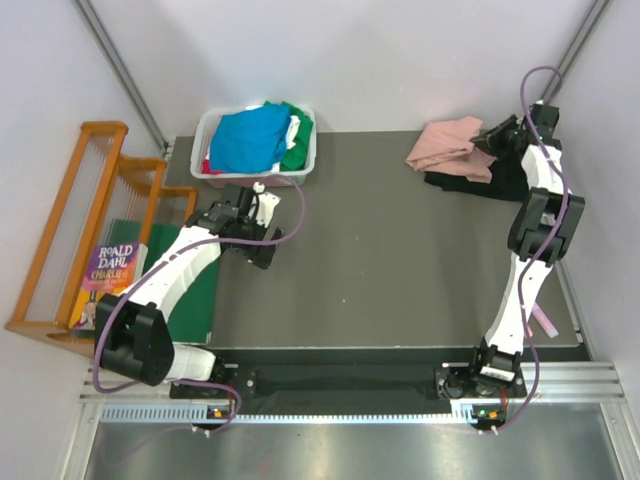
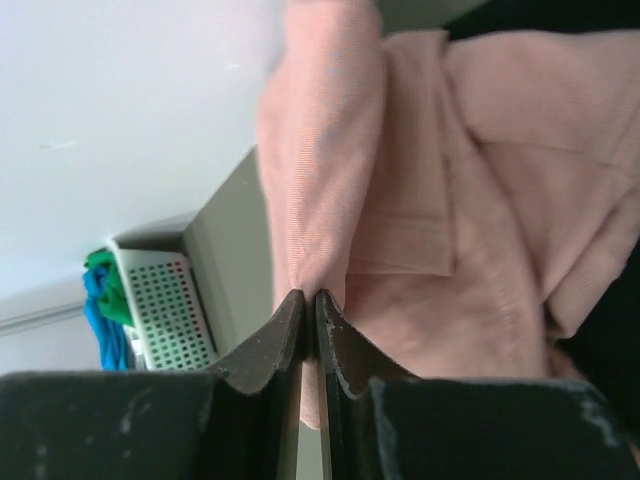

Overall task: Fold and stack the t-shirts
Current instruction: Neatly place the folded tshirt to the corner

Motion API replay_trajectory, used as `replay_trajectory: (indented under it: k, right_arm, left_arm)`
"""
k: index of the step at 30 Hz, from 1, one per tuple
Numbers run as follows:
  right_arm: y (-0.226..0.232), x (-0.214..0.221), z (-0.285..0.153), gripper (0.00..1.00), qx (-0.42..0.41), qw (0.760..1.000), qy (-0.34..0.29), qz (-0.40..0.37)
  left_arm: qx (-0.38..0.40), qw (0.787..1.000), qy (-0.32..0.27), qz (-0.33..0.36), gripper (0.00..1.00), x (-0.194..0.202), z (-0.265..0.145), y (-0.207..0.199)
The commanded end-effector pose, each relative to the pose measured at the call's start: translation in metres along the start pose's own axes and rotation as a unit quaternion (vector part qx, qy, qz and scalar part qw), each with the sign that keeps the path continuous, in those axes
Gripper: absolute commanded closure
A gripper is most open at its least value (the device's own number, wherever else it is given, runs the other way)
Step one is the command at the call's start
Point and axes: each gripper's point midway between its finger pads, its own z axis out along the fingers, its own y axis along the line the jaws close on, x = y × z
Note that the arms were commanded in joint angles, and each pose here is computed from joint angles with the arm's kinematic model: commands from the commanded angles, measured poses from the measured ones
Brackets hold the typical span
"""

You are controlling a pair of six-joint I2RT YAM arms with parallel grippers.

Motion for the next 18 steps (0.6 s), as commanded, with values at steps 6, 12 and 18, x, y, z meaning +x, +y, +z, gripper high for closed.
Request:
replay_trajectory:
  k: [6,12,18]
  right_arm:
    - [0.059,-0.026,-0.075,0.92,-0.033,0.996,-0.065,-0.046]
    - [0.010,-0.010,-0.081,0.93,0.010,0.998,-0.064,-0.016]
    - [-0.054,0.004,-0.086,0.95,0.091,0.993,-0.066,0.023]
  left_arm:
    - [0.004,1.000,-0.030,0.005,0.01,-0.007,-0.019,-0.002]
    - [0.008,0.999,-0.038,0.006,0.01,-0.011,-0.022,-0.003]
    - [0.008,0.999,-0.045,0.007,0.01,-0.016,-0.027,-0.002]
